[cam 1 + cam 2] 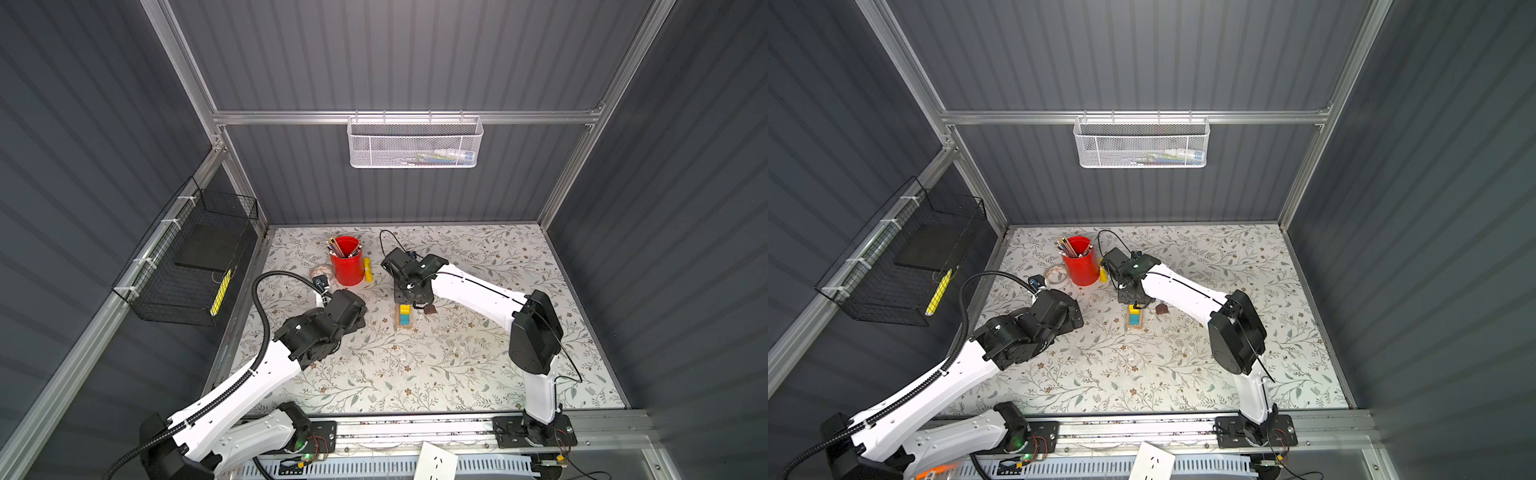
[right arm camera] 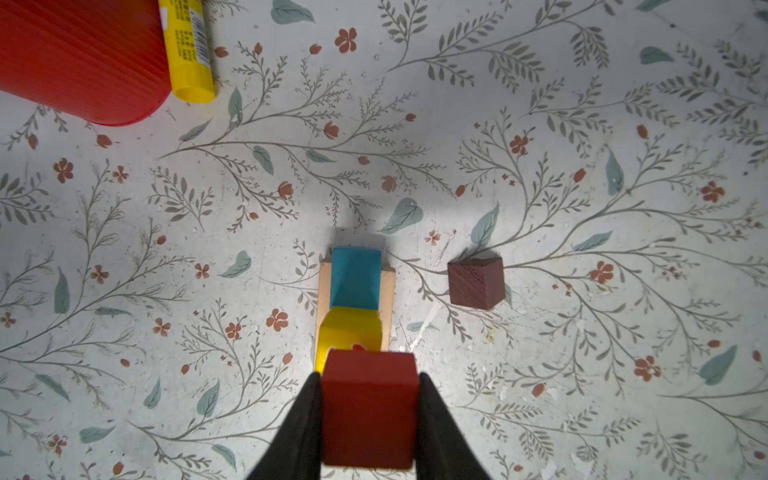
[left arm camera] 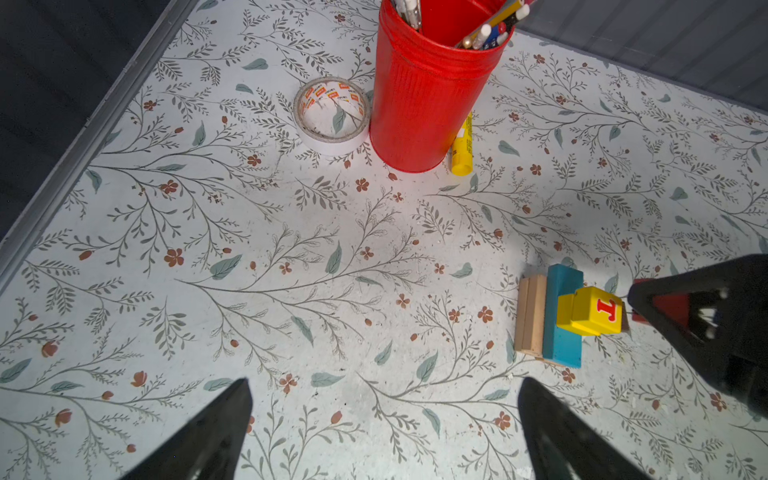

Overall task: Build the wood block tower
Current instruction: 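Carry the red cube over the stack and lower it onto the yellow cubes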

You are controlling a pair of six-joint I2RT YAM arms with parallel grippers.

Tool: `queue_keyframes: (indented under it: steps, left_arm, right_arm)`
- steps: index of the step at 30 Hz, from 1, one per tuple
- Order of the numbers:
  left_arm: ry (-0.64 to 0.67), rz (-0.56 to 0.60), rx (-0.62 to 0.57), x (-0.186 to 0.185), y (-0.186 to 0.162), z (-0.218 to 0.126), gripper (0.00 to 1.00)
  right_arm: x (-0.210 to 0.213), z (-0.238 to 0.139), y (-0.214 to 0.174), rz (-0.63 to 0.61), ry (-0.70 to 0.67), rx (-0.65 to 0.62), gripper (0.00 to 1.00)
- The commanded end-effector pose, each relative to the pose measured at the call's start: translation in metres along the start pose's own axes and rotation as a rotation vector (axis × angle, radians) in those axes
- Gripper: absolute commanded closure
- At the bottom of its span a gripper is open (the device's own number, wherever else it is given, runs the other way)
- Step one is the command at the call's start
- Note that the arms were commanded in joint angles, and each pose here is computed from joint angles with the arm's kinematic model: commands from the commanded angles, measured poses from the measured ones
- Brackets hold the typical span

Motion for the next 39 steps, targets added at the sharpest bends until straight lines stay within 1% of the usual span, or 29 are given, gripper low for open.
queue_keyframes:
  steps: [1, 5, 21, 25, 30, 39]
  left_arm:
    - [0.022, 0.011, 0.0, 0.003, -0.002, 0.004, 0.0]
    - [0.031, 0.01, -0.004, 0.005, -0.003, 0.004, 0.0]
    - [0.037, 0.001, 0.003, 0.007, -0.007, 0.006, 0.0]
    - [0.039, 0.011, 0.009, 0.006, -0.008, 0.008, 0.0]
    - [0.042, 0.014, 0.007, 0.005, -0.006, 0.008, 0.0]
    - [0.048, 0.017, 0.006, 0.007, -0.006, 0.008, 0.0]
  right_arm:
    - [0.003, -0.004, 0.004, 0.035, 0.008, 0.008, 0.83]
    - [0.006, 0.001, -0.003, 0.034, 0.009, 0.042, 0.83]
    - [0.01, 0.012, -0.012, 0.018, -0.025, 0.063, 0.81]
    - [0.008, 0.014, -0.011, 0.022, -0.047, 0.051, 0.78]
    - [0.01, 0.017, -0.011, 0.021, -0.042, 0.06, 0.75]
    - [0.011, 0.022, -0.012, 0.022, -0.048, 0.073, 0.65]
Point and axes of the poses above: each gripper's point midway between its finger pads, its own z axis out along the fingers, its own x axis along the line the jaws close on, y = z × x, the point moved 4 cm from there along -z, back along the fingers, and after that the axes turned 6 degrees about z, right-handed, at the moved point
